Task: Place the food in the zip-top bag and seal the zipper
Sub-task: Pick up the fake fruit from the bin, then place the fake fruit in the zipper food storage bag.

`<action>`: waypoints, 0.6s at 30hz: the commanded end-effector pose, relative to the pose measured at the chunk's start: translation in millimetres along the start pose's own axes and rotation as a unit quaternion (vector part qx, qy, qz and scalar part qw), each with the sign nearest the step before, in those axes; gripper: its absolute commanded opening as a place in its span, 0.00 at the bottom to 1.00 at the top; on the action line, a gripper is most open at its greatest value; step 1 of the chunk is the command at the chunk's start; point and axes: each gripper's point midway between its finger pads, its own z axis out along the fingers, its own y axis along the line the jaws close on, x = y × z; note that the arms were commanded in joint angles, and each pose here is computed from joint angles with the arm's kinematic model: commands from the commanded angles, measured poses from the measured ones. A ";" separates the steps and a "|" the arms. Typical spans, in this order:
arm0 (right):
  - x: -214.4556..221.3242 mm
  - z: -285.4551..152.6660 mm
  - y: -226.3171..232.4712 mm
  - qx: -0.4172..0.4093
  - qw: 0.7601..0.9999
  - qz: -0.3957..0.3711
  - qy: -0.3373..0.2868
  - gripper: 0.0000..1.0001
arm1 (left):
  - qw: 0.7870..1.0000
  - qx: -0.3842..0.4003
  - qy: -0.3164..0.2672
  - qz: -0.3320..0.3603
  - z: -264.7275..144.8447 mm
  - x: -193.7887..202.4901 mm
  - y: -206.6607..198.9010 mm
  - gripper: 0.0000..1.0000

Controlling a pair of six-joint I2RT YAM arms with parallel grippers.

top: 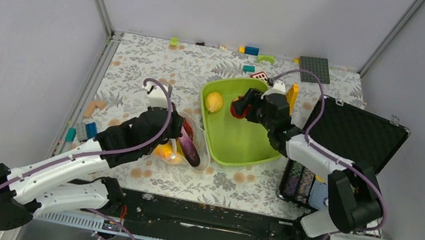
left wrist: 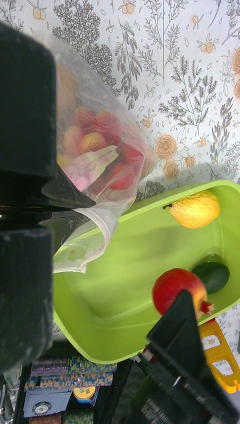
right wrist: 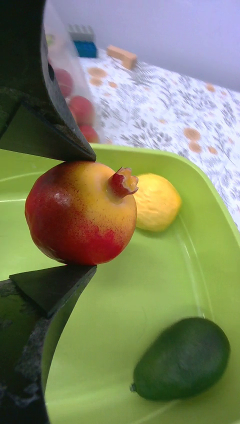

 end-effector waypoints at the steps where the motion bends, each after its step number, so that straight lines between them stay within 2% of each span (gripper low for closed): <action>1: -18.1 -37.8 50.7 -0.137 0.989 -0.030 -0.043 0.32 | 0.999 0.001 -0.043 -0.010 0.3 -32.4 -12.7 0.00; 9: -0.3 -108.9 101.8 -0.309 0.946 -0.094 -0.031 0.30 | 1.000 0.009 -0.028 0.007 6.1 -29.8 -21.9 0.00; 18: 36.9 -154.8 144.4 -0.412 0.903 -0.119 0.002 0.29 | 0.999 0.025 -0.005 0.031 13.5 -23.2 -34.1 0.00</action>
